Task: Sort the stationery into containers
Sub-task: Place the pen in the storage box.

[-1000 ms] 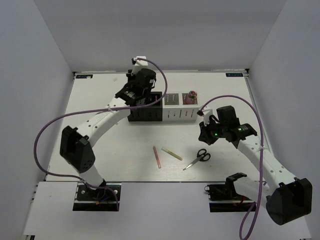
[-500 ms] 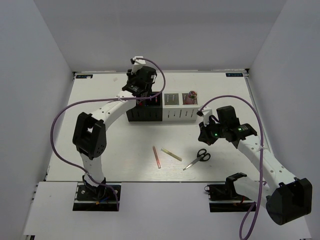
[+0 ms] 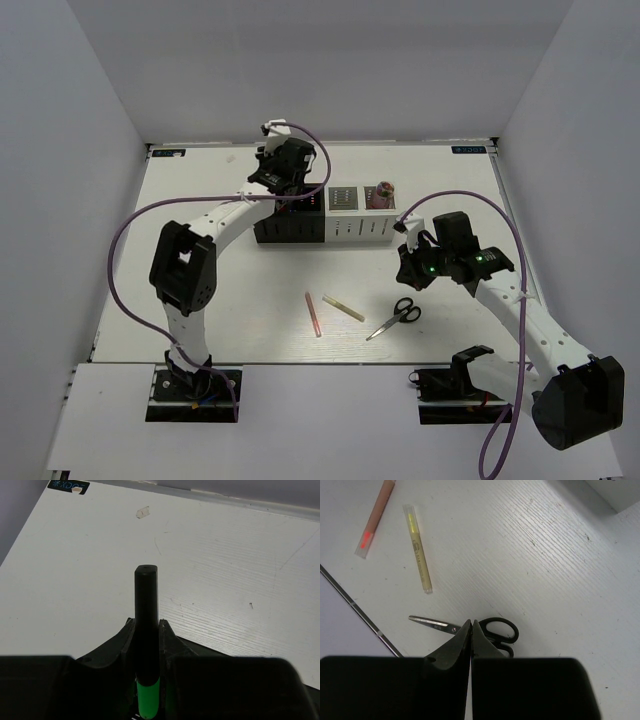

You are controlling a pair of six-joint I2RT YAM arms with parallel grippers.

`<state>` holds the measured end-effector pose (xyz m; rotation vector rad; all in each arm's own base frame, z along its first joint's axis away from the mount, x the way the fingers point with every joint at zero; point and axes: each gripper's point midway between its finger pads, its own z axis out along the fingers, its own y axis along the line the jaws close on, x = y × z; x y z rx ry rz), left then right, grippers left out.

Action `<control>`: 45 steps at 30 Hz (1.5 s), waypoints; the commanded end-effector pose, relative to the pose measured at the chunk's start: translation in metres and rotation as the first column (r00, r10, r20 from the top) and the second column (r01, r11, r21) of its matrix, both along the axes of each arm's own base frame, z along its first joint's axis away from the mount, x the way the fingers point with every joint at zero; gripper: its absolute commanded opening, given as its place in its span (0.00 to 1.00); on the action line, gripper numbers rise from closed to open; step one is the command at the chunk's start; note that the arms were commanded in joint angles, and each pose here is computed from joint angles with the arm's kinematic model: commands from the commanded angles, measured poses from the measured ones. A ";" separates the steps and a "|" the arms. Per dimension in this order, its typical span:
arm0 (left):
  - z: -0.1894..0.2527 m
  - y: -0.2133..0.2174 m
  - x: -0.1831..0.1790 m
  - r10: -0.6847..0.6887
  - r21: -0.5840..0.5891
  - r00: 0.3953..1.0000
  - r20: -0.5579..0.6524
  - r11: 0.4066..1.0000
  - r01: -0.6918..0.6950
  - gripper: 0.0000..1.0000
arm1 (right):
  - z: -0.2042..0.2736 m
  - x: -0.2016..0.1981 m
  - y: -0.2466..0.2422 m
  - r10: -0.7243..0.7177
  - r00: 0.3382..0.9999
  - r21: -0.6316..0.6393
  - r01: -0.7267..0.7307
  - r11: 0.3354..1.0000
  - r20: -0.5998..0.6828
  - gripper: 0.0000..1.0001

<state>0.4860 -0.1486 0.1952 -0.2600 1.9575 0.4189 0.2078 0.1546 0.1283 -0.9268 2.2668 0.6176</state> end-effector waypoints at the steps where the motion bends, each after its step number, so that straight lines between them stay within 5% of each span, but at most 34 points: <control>1: -0.010 -0.001 -0.002 0.003 -0.009 1.000 -0.013 1.000 -0.003 0.01 | -0.002 -0.004 0.002 0.012 1.000 0.007 -0.012 1.000 -0.016 0.00; 15: -0.035 0.000 -0.005 0.011 0.008 0.998 -0.054 1.000 -0.010 0.07 | -0.001 -0.003 0.002 0.015 1.000 0.008 -0.015 1.000 -0.011 0.02; 22: -0.042 0.004 -0.011 0.024 0.004 0.998 -0.063 1.000 -0.023 0.40 | -0.002 -0.004 0.002 0.017 1.000 0.009 -0.017 1.000 -0.017 0.02; 35: -0.026 0.005 -0.012 0.015 -0.004 0.999 -0.040 1.000 -0.015 0.49 | -0.001 -0.004 0.002 0.018 1.000 0.008 -0.018 1.000 -0.016 0.02; 40: -0.001 0.004 -0.013 -0.004 0.000 1.000 -0.005 1.000 0.004 0.51 | 0.000 -0.006 0.003 0.031 0.999 0.016 -0.030 0.999 -0.016 0.53; 41: 0.010 0.003 -0.015 -0.011 -0.005 1.000 0.010 1.000 0.011 0.51 | -0.001 -0.007 0.004 0.036 0.999 0.016 -0.036 0.999 -0.018 0.54; 42: 0.020 0.002 -0.017 -0.021 -0.003 0.999 0.024 1.000 0.021 0.51 | -0.001 -0.008 0.004 0.044 0.999 0.017 -0.043 0.999 -0.018 0.54; 43: 0.027 0.002 -0.018 -0.030 0.005 0.999 0.030 1.000 0.030 0.49 | -0.002 -0.009 0.004 0.050 0.999 0.020 -0.050 0.999 -0.020 0.43; 44: 0.041 -0.001 -0.023 -0.048 -0.006 0.998 0.049 0.999 0.048 0.43 | -0.002 -0.010 0.004 0.060 0.998 0.022 -0.060 0.998 -0.014 0.28; 45: 0.048 0.002 -0.033 -0.058 0.006 0.998 0.031 0.998 0.058 0.26 | -0.003 -0.010 0.005 0.083 0.997 0.016 -0.083 0.996 -0.003 0.10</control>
